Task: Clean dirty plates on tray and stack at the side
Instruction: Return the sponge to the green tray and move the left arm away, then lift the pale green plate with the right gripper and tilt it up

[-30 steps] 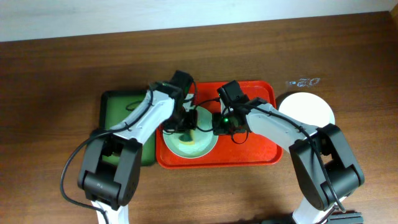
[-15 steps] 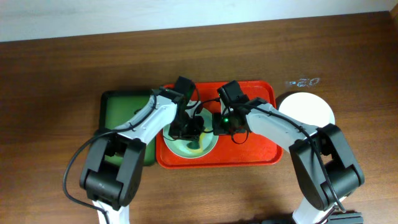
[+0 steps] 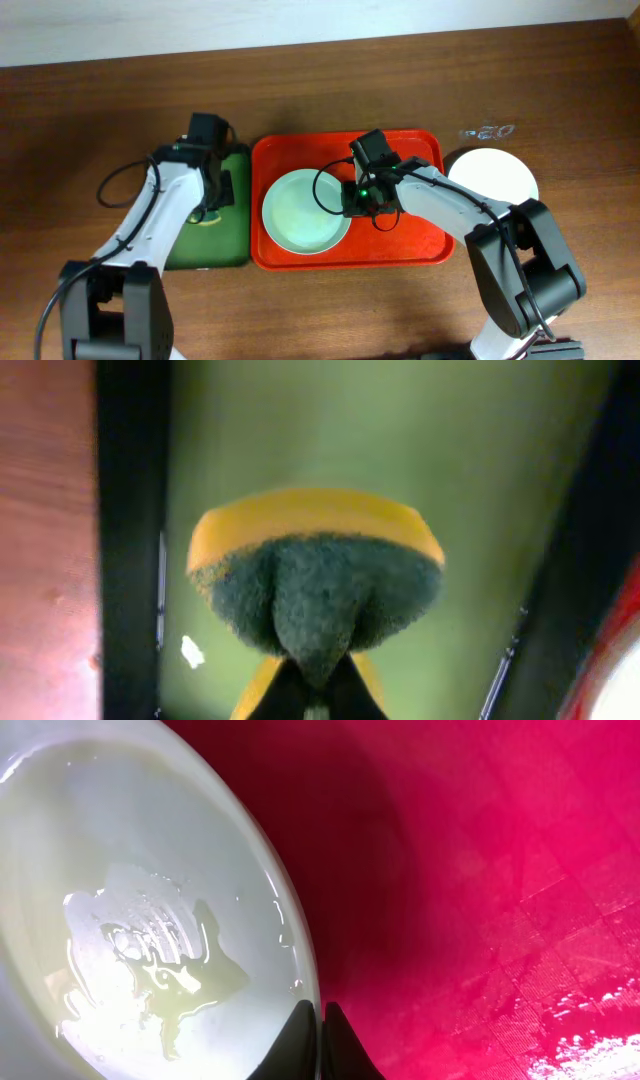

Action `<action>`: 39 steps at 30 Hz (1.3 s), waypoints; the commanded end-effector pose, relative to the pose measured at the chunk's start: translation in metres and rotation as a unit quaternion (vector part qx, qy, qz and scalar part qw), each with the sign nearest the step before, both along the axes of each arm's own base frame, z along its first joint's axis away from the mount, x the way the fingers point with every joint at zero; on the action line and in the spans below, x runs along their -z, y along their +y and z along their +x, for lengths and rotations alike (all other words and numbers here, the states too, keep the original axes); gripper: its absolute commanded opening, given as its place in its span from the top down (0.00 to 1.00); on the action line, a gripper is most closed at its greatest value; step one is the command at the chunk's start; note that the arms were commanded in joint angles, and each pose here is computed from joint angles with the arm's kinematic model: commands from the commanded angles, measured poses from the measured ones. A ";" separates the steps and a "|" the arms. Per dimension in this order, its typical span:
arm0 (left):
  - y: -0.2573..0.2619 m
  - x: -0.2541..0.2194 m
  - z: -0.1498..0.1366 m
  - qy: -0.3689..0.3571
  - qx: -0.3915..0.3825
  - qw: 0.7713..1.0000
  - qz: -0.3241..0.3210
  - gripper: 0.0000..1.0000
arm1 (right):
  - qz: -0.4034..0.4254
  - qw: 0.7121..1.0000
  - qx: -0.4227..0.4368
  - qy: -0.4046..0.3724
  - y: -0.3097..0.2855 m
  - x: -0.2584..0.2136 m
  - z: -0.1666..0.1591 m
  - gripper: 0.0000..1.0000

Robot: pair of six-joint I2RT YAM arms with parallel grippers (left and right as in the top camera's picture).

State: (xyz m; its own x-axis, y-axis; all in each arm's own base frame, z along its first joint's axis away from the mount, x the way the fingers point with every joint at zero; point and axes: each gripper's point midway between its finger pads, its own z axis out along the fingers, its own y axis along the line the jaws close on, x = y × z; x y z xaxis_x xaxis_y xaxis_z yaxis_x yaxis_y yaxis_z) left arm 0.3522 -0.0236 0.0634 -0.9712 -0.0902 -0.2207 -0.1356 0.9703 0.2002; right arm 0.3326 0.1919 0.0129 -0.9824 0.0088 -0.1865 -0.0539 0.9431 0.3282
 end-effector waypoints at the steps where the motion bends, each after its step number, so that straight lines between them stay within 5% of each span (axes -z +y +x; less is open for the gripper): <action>1: 0.001 0.031 -0.010 0.005 0.022 1.000 -0.005 0.94 | -0.008 1.000 -0.007 0.003 0.000 0.004 -0.004 0.95; 6: -0.008 0.034 -0.007 0.003 0.049 0.998 -0.027 0.88 | -0.008 1.000 -0.006 0.003 0.000 0.004 -0.003 0.95; 10: -0.009 0.021 -0.002 -0.006 0.046 0.999 -0.028 0.70 | -0.007 1.000 -0.006 0.001 0.000 0.004 -0.003 0.89; 14: 0.012 -0.090 0.036 -0.162 -0.061 0.981 -0.090 0.25 | -0.006 1.000 -0.006 -0.001 0.000 0.003 -0.002 0.71; 17: 0.091 -0.125 0.023 -0.209 -0.163 0.956 -0.127 0.02 | -0.001 1.000 -0.006 -0.012 0.003 0.002 0.003 0.71; 20: 0.117 -0.121 0.012 -0.201 -0.201 0.950 -0.130 0.01 | 0.003 1.000 -0.004 -0.020 0.001 0.014 -0.001 0.73; 23: 0.116 -0.121 0.012 -0.201 -0.200 0.950 -0.130 0.01 | 0.003 1.000 -0.004 -0.020 0.000 0.016 -0.002 0.96; 27: 0.116 -0.121 0.012 -0.201 -0.200 0.950 -0.130 0.01 | 0.009 1.000 0.007 -0.022 -0.005 0.008 0.006 0.96; 33: 0.116 -0.121 0.012 -0.201 -0.200 0.950 -0.130 0.01 | -0.006 1.000 0.019 -0.006 -0.017 -0.065 0.029 0.96; 39: 0.116 -0.121 0.012 -0.201 -0.200 0.950 -0.130 0.01 | -0.019 0.996 0.023 -0.086 0.013 -0.118 0.059 0.96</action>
State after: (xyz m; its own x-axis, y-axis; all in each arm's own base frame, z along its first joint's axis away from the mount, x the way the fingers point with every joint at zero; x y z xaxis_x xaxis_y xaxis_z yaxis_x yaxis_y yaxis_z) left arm 0.3628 0.0933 0.1753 -0.7038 -0.5316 -0.4712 -0.5212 0.8372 -0.1659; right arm 0.3841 0.1889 0.1103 -0.9627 0.0460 -0.2666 -0.0380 0.9527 0.3014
